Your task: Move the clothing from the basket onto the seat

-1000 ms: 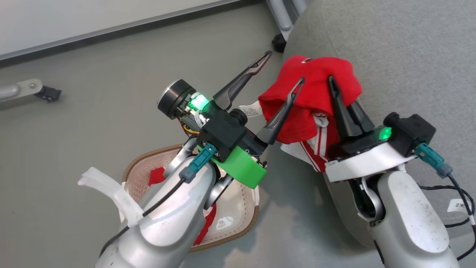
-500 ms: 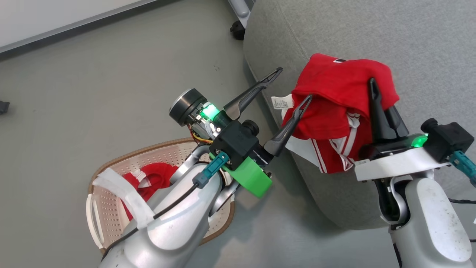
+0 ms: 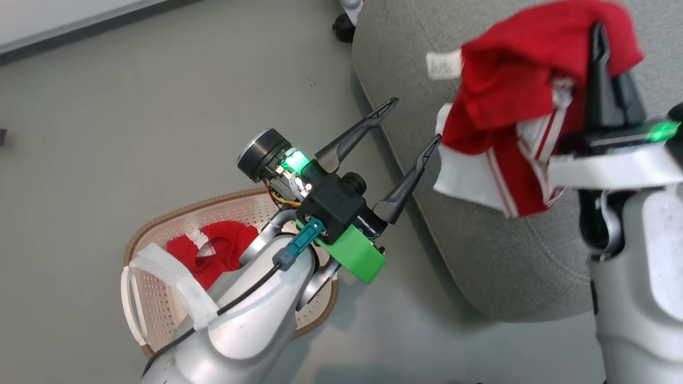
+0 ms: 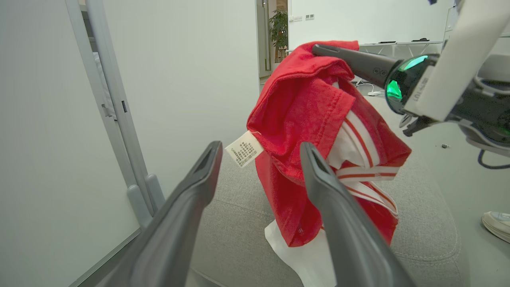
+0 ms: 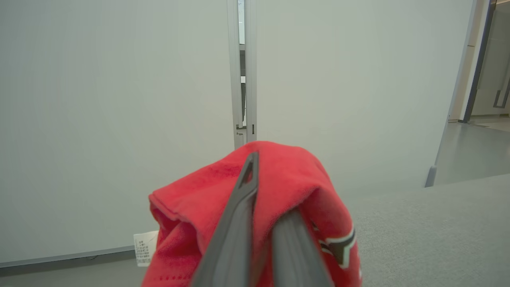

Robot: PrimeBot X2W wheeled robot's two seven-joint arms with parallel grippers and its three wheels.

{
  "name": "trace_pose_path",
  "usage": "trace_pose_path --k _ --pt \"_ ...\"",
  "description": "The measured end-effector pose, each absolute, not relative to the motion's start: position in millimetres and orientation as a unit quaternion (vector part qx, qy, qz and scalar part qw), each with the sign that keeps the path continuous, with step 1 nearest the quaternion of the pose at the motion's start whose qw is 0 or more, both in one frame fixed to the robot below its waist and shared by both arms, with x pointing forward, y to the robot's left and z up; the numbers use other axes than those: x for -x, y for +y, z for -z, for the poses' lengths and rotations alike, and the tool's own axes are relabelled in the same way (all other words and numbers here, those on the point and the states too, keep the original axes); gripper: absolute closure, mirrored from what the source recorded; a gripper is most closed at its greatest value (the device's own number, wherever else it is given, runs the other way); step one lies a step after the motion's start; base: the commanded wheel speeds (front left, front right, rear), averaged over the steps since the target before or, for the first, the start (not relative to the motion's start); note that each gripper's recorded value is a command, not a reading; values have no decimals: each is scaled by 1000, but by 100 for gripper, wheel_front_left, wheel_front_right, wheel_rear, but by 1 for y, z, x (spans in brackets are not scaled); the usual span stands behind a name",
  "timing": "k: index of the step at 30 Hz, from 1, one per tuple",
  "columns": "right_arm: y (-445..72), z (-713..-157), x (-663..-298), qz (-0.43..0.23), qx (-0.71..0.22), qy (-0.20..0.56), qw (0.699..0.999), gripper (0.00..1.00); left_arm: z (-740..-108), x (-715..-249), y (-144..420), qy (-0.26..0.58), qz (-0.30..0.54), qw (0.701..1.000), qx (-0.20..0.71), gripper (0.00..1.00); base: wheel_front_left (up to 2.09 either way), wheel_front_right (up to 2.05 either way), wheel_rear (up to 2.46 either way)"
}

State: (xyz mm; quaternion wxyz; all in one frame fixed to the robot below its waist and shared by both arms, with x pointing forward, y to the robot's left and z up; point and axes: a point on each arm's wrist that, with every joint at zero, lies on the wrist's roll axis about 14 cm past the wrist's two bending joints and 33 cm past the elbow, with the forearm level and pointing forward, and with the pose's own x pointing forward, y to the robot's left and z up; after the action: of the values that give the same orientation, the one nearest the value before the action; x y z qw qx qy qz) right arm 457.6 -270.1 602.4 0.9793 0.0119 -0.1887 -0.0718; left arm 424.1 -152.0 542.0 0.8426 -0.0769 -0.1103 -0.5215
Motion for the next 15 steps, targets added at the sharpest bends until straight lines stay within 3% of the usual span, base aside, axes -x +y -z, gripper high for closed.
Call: trace_pose_path --k 15 --pt "-329 -693 -528 115 120 -304 938 100 -484 -459 -144 -69 510 853 87 0 0 0 0"
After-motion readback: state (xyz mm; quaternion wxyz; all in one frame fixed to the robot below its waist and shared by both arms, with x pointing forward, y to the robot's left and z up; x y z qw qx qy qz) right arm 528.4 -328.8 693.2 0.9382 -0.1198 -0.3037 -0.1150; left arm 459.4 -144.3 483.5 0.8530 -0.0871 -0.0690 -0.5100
